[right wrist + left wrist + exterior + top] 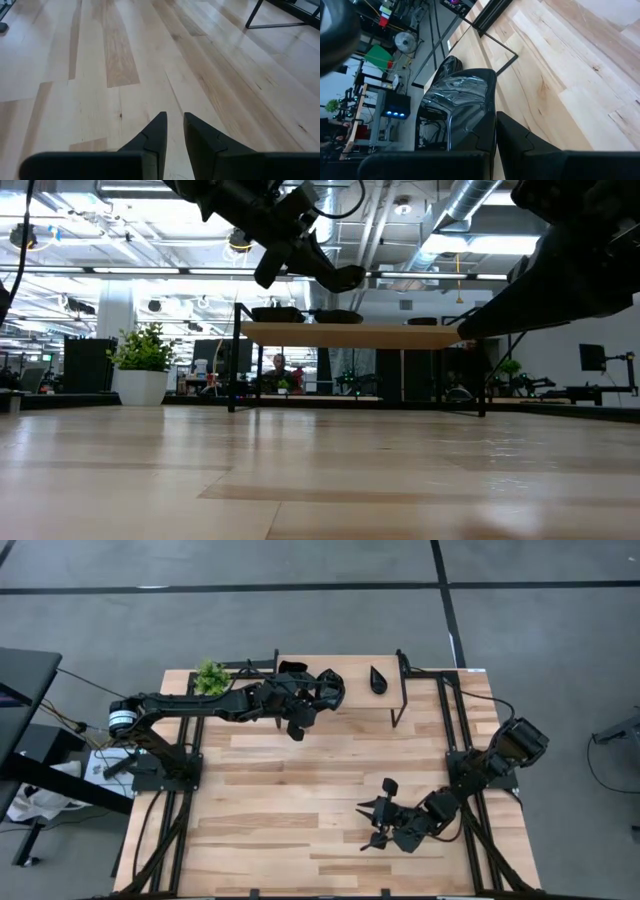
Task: Pick & Place Mini shaped plates
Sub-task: Stack the black leaf shaped plate on top of the black leaf shaped plate on the shelf
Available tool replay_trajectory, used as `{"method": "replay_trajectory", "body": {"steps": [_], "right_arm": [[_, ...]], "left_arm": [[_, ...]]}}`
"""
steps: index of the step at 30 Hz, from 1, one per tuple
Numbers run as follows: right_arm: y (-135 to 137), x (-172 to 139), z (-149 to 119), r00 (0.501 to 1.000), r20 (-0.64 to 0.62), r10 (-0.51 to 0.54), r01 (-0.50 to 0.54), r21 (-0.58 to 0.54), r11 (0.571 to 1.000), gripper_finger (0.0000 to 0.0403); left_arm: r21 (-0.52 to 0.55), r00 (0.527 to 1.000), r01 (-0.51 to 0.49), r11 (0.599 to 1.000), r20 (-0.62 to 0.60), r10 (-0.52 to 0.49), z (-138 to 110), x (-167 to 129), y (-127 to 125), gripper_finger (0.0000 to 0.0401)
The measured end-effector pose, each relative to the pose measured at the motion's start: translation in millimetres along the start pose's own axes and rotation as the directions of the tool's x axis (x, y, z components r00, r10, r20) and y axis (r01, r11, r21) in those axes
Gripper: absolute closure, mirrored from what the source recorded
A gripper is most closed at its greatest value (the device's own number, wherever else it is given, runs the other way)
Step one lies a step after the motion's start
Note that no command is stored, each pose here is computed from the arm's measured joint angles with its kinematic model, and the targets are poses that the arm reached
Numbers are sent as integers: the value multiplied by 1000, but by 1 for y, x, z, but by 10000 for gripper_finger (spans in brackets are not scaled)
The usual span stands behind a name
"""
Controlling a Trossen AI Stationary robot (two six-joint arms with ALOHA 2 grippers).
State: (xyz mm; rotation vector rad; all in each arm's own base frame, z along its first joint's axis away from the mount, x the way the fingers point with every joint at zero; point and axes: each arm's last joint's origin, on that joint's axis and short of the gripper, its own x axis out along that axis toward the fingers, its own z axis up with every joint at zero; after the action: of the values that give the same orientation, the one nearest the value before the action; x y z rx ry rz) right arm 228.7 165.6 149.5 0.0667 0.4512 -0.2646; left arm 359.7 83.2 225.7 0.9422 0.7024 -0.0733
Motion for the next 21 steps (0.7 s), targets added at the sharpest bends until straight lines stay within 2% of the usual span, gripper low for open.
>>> {"method": "replay_trajectory", "body": {"steps": [12,21], "right_arm": [[-1,1,1,1000,0,-6,6,0,1000,343],[-1,1,0,1000,-1,-10,10,-10,1000,343]], "left_arm": [[-62,1000,15,998,5,-15,-1,0,-2,385],[-52,999,50,997,-15,-51,-11,3,-11,385]]}}
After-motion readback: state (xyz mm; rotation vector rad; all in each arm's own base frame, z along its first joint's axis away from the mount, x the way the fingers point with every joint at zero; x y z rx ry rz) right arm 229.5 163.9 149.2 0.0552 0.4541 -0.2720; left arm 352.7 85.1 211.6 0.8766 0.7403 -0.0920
